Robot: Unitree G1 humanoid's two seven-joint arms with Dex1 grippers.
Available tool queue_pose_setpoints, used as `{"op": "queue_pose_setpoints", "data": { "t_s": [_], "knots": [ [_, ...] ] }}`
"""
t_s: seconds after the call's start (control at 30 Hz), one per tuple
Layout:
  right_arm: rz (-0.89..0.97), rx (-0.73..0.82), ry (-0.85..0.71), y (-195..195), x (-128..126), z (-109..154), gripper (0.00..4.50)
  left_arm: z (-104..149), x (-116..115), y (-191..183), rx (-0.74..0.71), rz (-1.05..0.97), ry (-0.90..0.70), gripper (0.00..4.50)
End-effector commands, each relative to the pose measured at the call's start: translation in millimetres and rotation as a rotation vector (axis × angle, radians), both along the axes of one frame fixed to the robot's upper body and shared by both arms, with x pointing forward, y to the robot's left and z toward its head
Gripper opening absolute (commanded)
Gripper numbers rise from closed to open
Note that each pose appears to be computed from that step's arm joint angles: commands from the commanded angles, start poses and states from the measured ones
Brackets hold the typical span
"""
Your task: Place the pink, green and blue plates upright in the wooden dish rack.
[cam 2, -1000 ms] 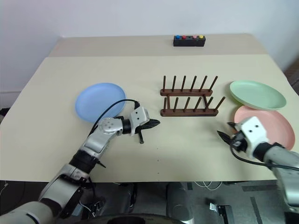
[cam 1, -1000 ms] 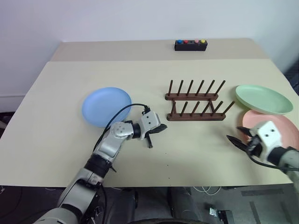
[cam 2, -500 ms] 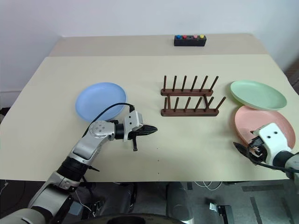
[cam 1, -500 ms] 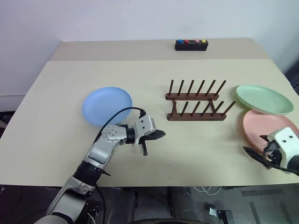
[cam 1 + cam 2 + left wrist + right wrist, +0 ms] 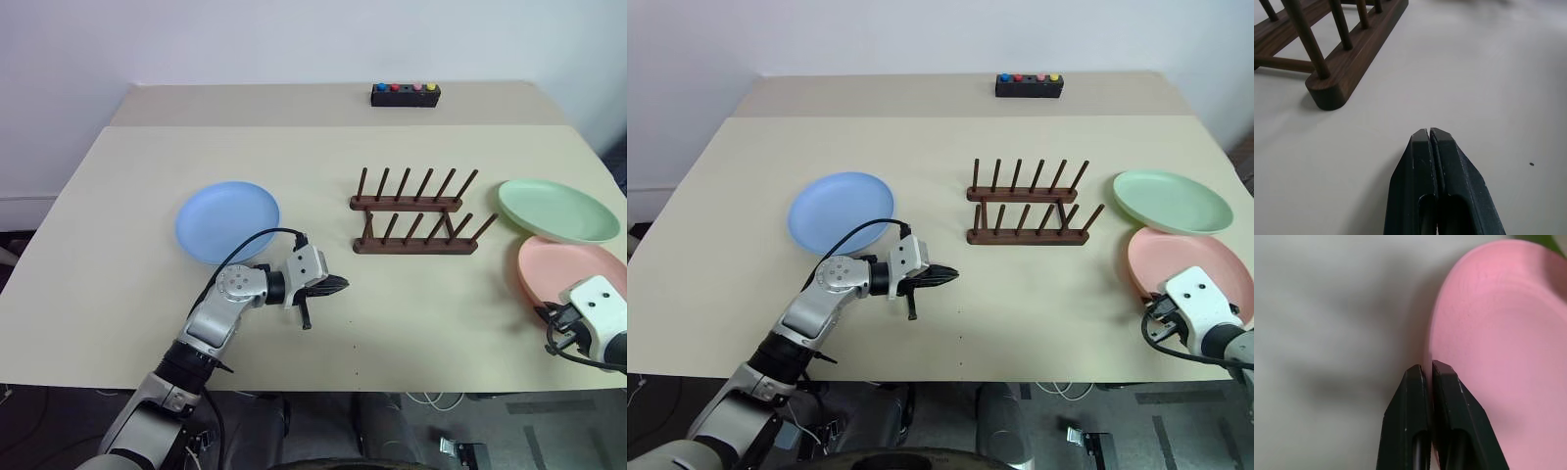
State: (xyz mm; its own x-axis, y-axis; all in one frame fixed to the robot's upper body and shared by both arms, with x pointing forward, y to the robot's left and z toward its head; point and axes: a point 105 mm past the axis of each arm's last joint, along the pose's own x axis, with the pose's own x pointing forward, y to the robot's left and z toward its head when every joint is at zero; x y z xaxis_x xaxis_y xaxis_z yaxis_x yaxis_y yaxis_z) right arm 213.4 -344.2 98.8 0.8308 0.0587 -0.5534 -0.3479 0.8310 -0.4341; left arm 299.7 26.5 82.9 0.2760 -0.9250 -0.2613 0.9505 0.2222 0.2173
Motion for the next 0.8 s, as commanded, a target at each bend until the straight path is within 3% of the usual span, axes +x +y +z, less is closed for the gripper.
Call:
{"op": "queue_pose_setpoints", "data": {
  "t_s": [0.03, 0.2, 0.33, 0.8],
  "knots": [
    [0.046, -0.043, -0.025, 3.4, -6.2, 21.2, 0.05, 7.6, -1.1, -5.1, -0.015, -0.019, -0.030, 0.00],
    [0.181, -0.024, 0.064, 20.9, -40.7, 28.8, 0.05, 5.9, -2.8, -7.1, -0.013, -0.035, -0.023, 0.00],
    [0.271, 0.020, 0.050, 39.2, -54.8, 45.0, 0.05, 6.0, -1.9, -7.9, -0.013, -0.042, -0.023, 0.00],
    [0.416, 0.149, -0.576, 82.8, 15.9, 184.3, 0.05, 8.6, 1.9, -5.8, -0.031, -0.030, -0.021, 0.00]
  ]
}}
